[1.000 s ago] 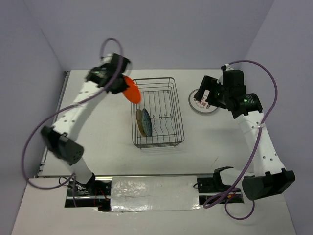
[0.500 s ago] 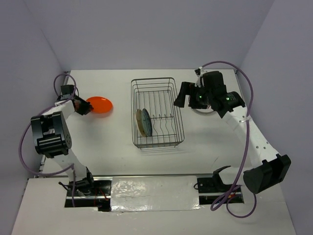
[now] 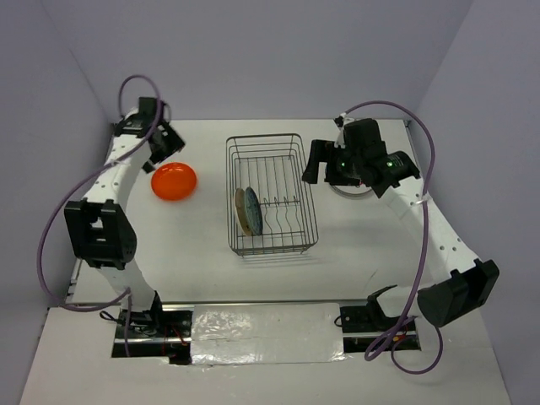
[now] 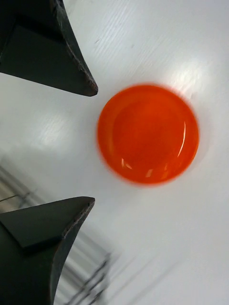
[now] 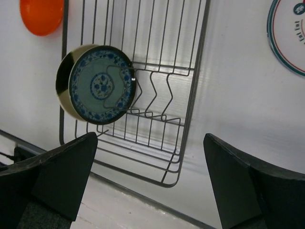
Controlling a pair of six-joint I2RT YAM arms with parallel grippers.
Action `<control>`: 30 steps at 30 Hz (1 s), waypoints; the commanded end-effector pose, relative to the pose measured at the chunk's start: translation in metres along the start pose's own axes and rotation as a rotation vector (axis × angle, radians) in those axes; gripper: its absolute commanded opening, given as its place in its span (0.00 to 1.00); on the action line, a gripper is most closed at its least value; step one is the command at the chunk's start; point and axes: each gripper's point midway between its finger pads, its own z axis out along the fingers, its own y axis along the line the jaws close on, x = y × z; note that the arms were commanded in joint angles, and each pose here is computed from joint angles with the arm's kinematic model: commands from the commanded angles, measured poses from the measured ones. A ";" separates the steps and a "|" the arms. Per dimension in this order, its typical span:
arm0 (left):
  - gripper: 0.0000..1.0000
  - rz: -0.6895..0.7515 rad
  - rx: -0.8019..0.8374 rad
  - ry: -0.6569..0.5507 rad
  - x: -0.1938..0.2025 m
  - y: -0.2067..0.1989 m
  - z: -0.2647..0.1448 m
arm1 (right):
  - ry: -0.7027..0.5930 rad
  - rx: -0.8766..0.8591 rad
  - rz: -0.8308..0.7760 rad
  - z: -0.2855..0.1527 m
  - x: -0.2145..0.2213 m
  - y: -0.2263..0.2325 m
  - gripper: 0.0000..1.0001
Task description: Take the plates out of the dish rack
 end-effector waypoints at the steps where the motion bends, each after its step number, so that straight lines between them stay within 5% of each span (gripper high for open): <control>1: 0.98 0.300 -0.001 -0.089 0.034 -0.035 -0.109 | -0.027 0.081 -0.024 -0.007 -0.017 -0.006 1.00; 8: 0.68 0.600 0.158 -0.087 0.152 -0.105 -0.195 | -0.029 0.139 -0.024 -0.009 -0.019 -0.015 1.00; 25: 0.52 0.740 0.021 0.038 0.241 -0.101 -0.123 | -0.015 0.149 -0.022 -0.010 -0.002 -0.024 1.00; 30: 0.30 0.760 0.004 0.081 0.258 -0.100 -0.106 | -0.018 0.148 -0.025 -0.014 -0.004 -0.023 1.00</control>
